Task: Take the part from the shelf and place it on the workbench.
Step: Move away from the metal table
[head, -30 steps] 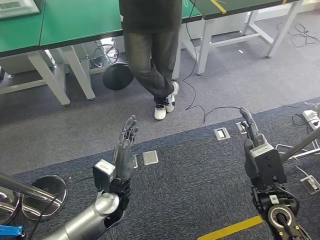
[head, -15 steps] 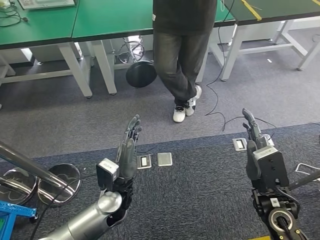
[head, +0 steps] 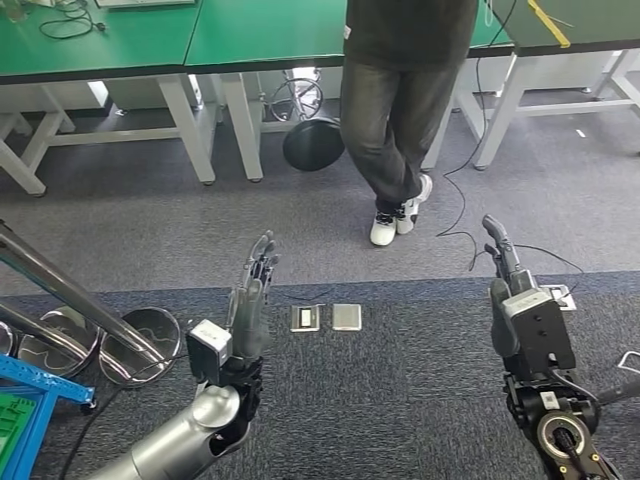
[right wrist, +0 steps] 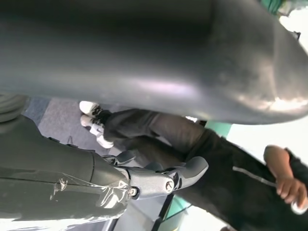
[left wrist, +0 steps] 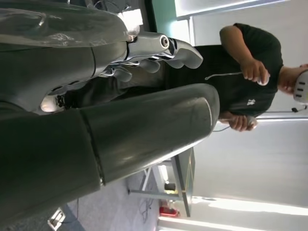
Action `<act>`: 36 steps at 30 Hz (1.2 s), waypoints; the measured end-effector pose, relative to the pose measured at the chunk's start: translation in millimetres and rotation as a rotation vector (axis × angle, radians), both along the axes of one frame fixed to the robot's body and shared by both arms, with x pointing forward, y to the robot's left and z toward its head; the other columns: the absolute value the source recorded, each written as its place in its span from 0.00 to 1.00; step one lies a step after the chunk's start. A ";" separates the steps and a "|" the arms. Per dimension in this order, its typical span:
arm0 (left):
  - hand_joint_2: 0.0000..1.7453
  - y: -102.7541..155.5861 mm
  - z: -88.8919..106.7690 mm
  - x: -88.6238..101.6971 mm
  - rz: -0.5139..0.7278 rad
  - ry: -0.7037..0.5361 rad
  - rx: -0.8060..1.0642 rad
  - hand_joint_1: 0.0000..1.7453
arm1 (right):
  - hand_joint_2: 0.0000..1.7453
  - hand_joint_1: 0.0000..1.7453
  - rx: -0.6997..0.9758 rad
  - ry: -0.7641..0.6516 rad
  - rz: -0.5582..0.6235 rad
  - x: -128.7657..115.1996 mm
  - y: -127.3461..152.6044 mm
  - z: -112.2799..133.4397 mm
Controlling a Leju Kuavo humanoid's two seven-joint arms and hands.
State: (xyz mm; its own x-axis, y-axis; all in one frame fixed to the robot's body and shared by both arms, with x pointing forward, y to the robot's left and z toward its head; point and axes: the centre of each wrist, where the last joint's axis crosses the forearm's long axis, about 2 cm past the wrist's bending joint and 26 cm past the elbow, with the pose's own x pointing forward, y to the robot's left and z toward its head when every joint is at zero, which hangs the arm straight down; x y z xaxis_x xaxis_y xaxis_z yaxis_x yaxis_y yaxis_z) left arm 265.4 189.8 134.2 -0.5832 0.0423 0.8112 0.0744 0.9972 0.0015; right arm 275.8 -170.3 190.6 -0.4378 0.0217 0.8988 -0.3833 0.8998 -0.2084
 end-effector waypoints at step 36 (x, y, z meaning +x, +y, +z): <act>0.00 -0.1 -1.7 -1.4 0.004 0.004 0.002 0.00 | 0.00 0.00 -0.004 0.007 0.003 0.3 0.0 -2.1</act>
